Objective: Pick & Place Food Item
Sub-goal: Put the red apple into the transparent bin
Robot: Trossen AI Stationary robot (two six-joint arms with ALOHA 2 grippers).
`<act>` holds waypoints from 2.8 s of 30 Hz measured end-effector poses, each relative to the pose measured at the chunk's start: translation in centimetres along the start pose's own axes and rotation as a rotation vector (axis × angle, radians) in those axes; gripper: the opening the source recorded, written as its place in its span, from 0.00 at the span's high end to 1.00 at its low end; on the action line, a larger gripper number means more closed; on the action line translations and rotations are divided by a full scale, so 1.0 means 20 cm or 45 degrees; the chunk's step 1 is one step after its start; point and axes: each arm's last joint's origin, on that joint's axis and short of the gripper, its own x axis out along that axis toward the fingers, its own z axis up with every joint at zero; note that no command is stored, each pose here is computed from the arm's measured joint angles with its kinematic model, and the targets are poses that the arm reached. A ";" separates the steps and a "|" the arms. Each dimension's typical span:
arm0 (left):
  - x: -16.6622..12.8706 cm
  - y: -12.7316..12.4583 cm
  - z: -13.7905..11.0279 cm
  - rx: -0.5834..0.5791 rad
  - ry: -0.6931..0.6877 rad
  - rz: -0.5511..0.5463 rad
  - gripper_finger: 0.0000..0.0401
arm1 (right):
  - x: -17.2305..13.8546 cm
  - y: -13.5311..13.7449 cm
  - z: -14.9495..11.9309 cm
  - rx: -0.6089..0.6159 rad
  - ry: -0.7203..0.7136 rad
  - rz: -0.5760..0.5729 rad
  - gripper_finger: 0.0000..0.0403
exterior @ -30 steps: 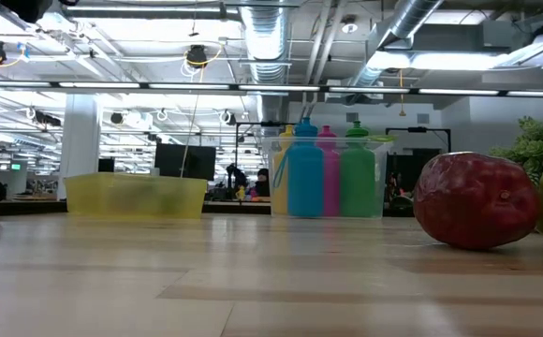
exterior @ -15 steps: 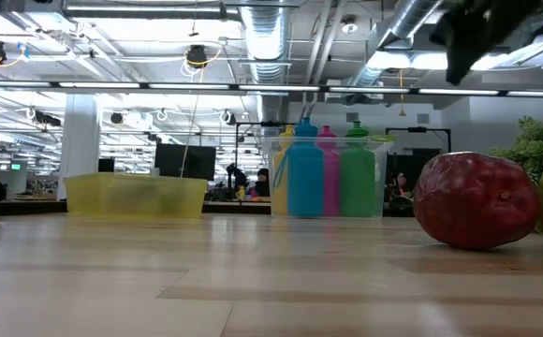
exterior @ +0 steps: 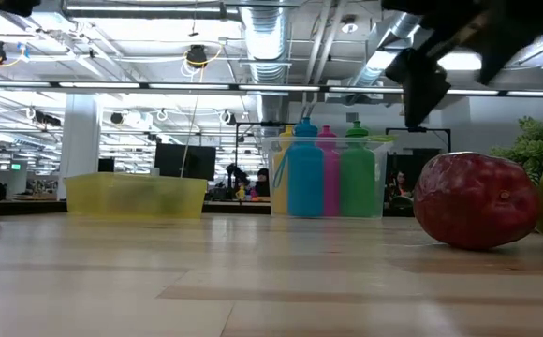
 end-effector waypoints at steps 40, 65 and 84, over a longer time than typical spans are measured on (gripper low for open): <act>-0.01 0.00 0.03 -0.002 -0.244 0.022 0.16 | 0.32 0.07 -0.20 -0.452 0.575 -0.304 0.34; 0.20 -0.24 0.21 -0.311 -1.053 -0.305 0.16 | -0.61 0.01 0.20 -0.176 -0.930 -0.350 0.32; 0.52 -0.30 0.52 -0.289 -0.956 -0.593 0.17 | -0.56 -0.09 0.24 -0.167 -0.895 -0.467 0.31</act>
